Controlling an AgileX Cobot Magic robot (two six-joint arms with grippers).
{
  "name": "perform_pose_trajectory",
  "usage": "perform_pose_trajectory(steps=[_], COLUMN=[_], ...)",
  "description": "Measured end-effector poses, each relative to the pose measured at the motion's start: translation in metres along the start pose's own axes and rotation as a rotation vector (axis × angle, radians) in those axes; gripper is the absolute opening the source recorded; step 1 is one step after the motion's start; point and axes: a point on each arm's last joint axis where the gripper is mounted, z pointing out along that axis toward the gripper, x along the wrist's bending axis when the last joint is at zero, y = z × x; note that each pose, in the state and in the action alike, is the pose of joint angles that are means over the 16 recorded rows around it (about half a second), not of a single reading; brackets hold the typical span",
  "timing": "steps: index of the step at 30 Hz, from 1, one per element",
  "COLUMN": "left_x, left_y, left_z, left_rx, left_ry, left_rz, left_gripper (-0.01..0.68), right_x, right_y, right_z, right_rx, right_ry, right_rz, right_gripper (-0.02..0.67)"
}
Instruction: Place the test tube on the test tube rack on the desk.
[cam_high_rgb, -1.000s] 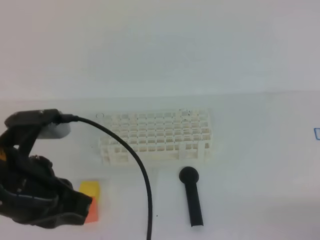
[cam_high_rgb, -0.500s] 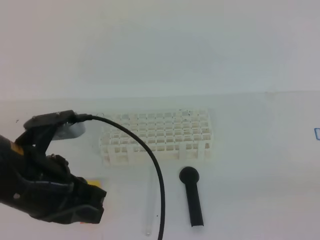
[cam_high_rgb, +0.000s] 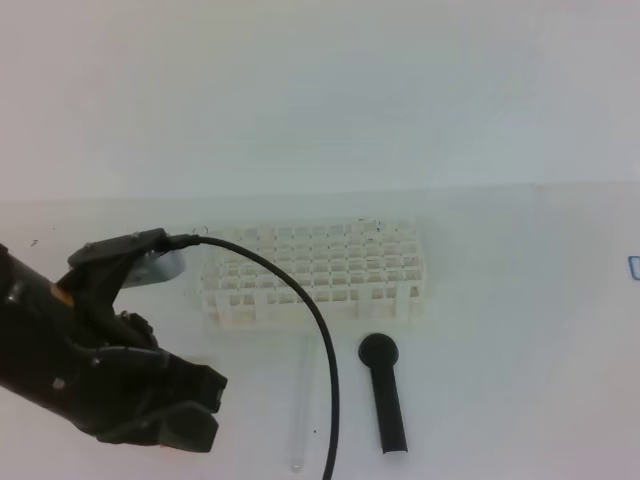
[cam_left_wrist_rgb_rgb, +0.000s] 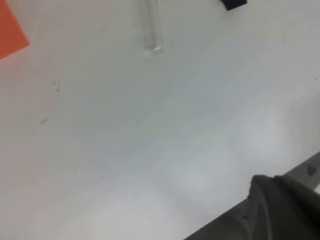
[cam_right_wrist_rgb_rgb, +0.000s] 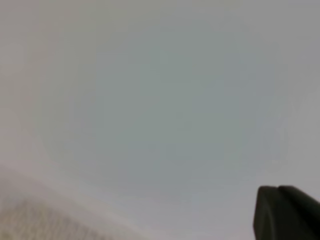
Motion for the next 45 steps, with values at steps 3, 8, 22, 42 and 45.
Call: perform_pose_trajectory(steps=[3, 8, 22, 42, 45], left_x=[-0.001, -0.007, -0.027, -0.008, -0.007], left_y=[0.003, 0.011, 0.045, 0.065, 0.065], left_z=[0.002, 0.01, 0.076, 0.16, 0.169], left_rx=[-0.023, -0.029, 0.126, 0.169, 0.171], left_ry=[-0.013, -0.014, 0.229, 0.356, 0.342], left_rz=[0.002, 0.013, -0.009, -0.047, -0.059], left_gripper=[-0.001, 0.0, 0.029, 0.438, 0.437], right_x=[0.001, 0.006, 0.018, 0.029, 0.029], right_y=[-0.007, -0.018, -0.02, -0.018, -0.018], right_z=[0.02, 0.04, 0.046, 0.046, 0.046], right_rx=[0.086, 0.148, 0.155, 0.148, 0.149], right_ry=[0.144, 0.319, 0.441, 0.51, 0.511], right_rz=[-0.08, -0.173, -0.109, -0.047, -0.047], right_gripper=[-0.001, -0.001, -0.001, -0.001, -0.001])
